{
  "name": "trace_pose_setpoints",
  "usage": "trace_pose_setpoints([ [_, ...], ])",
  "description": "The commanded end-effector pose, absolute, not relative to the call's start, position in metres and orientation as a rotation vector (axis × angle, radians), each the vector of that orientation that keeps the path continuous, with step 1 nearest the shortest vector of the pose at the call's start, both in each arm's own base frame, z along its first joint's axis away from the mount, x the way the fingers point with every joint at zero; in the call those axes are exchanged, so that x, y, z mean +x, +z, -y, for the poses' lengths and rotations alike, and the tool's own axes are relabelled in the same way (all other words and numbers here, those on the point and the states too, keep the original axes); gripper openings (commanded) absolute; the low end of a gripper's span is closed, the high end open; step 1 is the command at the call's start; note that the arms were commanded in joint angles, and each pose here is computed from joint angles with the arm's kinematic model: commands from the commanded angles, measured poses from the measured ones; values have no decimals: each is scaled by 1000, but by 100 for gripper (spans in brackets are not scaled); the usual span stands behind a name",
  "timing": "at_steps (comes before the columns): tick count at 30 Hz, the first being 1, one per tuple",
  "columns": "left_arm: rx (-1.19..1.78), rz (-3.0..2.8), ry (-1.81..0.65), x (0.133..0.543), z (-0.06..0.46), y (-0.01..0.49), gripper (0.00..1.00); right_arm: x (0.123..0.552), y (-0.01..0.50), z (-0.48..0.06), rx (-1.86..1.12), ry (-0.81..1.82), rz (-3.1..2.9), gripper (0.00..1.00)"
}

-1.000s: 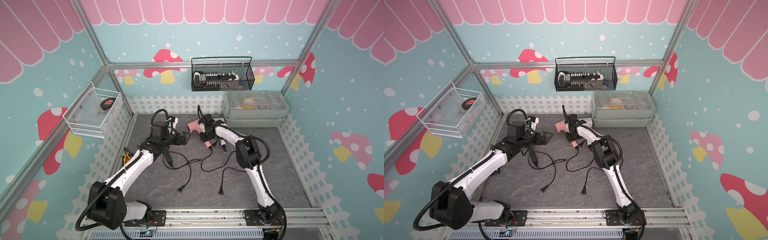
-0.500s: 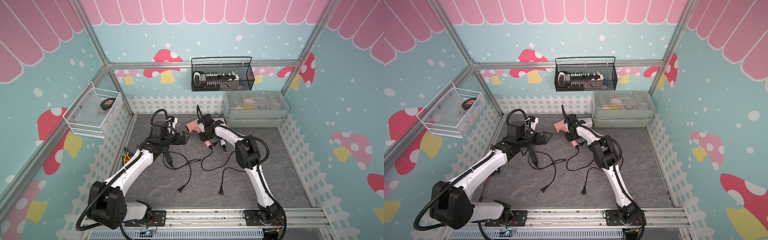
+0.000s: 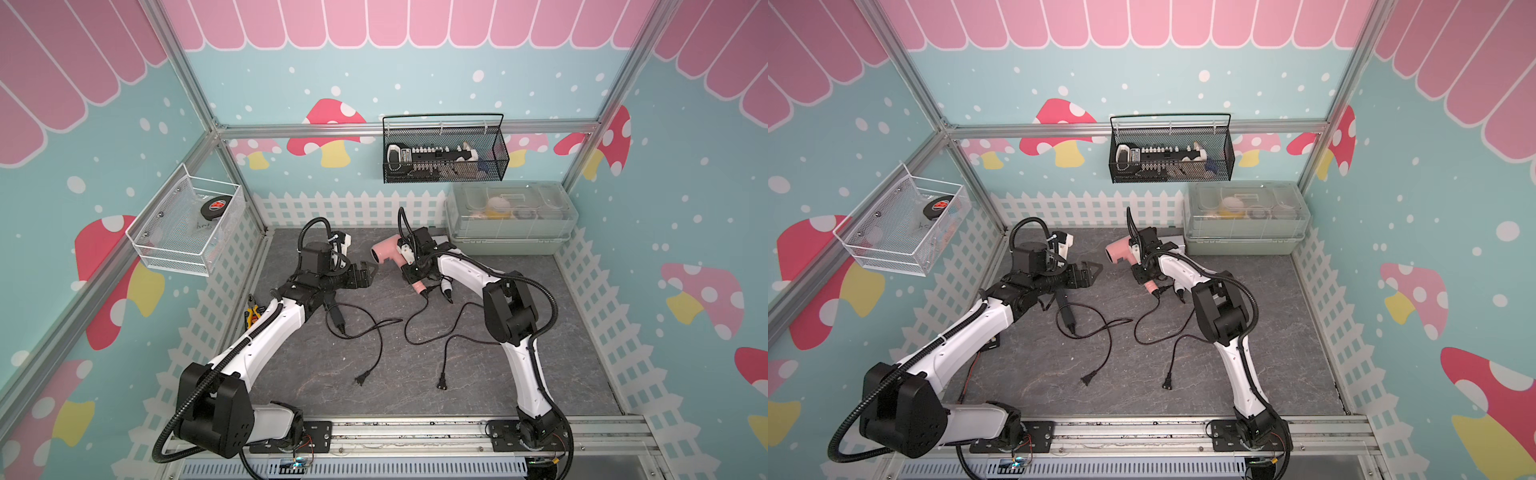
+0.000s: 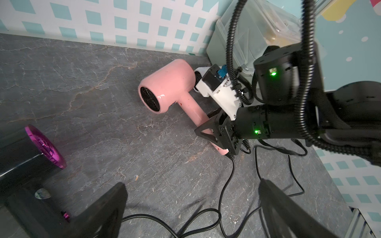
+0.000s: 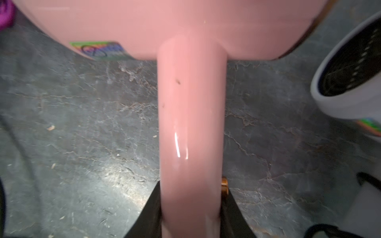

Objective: Wrap the cord around the hair dryer
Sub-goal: Pick up the hair dryer from the center of the board.

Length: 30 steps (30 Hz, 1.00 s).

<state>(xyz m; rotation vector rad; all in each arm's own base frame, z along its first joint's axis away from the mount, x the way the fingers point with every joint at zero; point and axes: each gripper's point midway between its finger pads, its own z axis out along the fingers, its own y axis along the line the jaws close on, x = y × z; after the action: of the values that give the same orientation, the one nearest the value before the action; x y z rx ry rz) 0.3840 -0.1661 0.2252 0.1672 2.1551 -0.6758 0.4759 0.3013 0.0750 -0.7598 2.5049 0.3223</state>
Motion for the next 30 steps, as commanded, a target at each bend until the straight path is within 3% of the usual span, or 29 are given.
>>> trace_pose_setpoints([
  [1, 157, -2127, -700, 386, 165, 239, 99, 480, 134, -317, -787, 400, -2325, 0],
  [7, 166, -2094, -736, 388, 163, 255, 99, 448, 164, -304, -916, 388, -2228, 0],
  [16, 260, -1992, -863, 392, 168, 288, 99, 390, 203, -260, -1212, 158, -1914, 0],
  [30, 740, -2015, -1219, 337, 242, 279, 97, 340, 237, -252, -1437, 74, -1598, 0],
])
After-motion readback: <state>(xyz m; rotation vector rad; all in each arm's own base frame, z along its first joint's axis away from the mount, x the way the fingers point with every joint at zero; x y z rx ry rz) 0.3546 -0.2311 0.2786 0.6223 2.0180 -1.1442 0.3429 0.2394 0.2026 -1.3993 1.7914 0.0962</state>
